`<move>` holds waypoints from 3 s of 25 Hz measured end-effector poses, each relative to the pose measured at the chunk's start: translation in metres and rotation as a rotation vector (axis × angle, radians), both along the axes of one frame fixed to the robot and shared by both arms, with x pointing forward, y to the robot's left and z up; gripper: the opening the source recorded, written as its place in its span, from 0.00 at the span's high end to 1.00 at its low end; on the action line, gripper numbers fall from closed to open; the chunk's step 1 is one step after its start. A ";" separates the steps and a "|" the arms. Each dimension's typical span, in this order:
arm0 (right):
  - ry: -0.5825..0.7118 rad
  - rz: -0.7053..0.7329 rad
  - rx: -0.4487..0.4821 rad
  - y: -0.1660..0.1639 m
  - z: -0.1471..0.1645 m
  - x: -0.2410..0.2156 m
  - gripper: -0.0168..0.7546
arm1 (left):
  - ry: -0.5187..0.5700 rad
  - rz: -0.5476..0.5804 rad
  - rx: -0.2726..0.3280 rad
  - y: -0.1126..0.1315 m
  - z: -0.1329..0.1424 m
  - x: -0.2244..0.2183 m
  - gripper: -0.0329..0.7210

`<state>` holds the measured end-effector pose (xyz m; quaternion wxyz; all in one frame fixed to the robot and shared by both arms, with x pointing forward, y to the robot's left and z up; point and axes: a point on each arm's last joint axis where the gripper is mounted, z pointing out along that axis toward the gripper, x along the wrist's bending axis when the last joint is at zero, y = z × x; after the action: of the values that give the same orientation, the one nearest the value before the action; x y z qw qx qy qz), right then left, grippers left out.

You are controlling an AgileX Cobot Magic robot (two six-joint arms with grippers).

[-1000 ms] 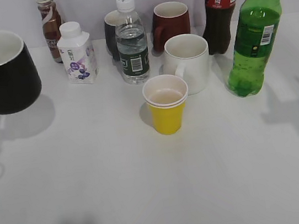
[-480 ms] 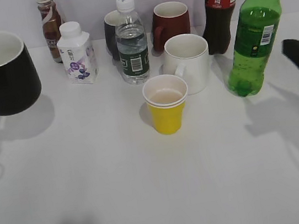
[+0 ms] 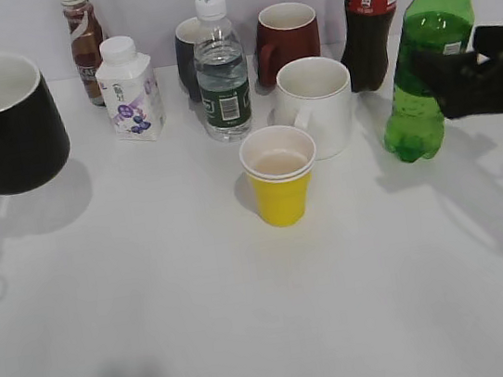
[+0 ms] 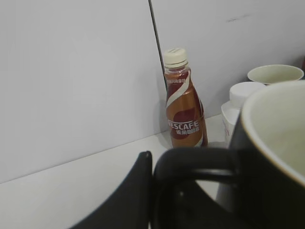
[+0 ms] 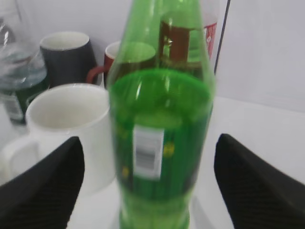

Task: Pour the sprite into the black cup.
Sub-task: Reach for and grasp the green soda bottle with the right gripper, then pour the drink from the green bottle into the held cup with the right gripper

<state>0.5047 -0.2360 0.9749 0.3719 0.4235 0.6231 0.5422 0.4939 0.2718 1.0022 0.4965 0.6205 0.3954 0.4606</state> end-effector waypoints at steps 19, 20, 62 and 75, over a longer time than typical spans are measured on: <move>-0.020 0.225 -0.388 0.043 0.052 0.017 0.43 | 0.147 -0.329 0.094 -0.093 0.017 -0.033 0.90; -0.033 0.239 -0.447 0.050 0.061 0.014 0.43 | 0.165 -0.336 0.099 -0.098 0.021 -0.032 0.90; -0.501 0.478 -1.512 0.135 0.126 -0.014 0.43 | 0.345 -0.381 0.225 -0.147 0.094 -0.033 0.90; -0.544 0.488 -1.540 0.136 0.127 -0.014 0.43 | 0.352 -0.381 0.229 -0.147 0.093 -0.033 0.90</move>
<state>0.4904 -0.0997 1.1018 0.5658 -0.2387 0.7808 0.1151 0.4611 0.1247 1.0953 0.4244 0.8061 0.2973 0.2858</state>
